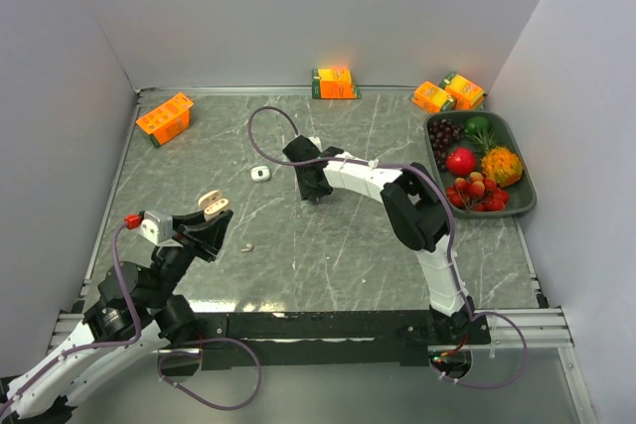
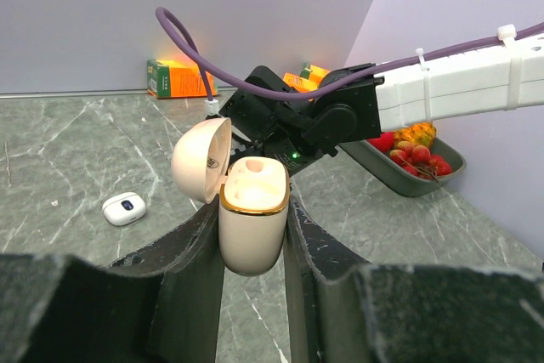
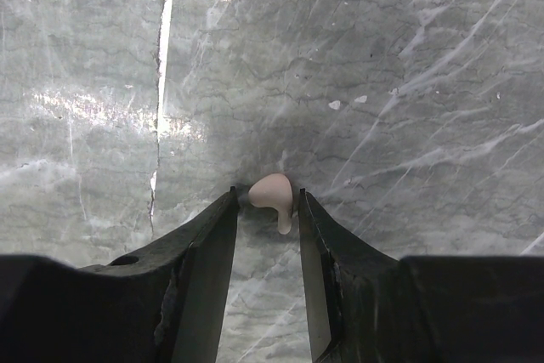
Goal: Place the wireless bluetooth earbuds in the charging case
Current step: Pick up the earbud from the center of the board.
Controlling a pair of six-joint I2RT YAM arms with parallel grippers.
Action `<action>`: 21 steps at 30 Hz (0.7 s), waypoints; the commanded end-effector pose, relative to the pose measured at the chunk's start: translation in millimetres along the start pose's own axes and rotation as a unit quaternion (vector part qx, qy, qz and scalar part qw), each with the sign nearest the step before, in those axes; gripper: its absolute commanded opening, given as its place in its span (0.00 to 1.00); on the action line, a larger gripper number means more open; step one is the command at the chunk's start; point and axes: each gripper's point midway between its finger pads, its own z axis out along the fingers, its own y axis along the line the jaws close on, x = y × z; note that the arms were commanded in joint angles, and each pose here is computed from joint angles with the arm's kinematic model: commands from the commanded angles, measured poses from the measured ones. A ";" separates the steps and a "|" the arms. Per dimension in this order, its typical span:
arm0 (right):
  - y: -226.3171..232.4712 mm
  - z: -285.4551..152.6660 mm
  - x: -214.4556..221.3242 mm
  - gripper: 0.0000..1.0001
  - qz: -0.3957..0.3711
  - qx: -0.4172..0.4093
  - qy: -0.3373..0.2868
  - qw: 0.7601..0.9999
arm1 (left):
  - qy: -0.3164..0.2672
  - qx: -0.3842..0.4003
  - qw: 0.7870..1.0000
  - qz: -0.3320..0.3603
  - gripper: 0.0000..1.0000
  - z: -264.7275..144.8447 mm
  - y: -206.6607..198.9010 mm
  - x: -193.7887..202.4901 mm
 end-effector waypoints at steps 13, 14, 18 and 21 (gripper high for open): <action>-0.2 17.9 14.4 0.46 0.007 -0.010 0.051 0.999 | -0.020 0.007 1.000 -0.015 0.01 -0.4 -4.0 -13.1; -0.8 18.3 14.7 0.46 0.008 -0.010 0.053 0.999 | -0.022 0.008 1.000 -0.015 0.01 -0.8 -4.0 -13.7; -4.1 18.3 12.3 0.47 0.011 -0.007 0.053 0.998 | -0.023 0.007 1.000 -0.018 0.01 -1.2 -3.8 -14.5; -7.6 18.8 9.3 0.48 0.010 -0.003 0.056 0.998 | -0.023 0.008 1.000 -0.018 0.01 -1.0 -4.2 -14.5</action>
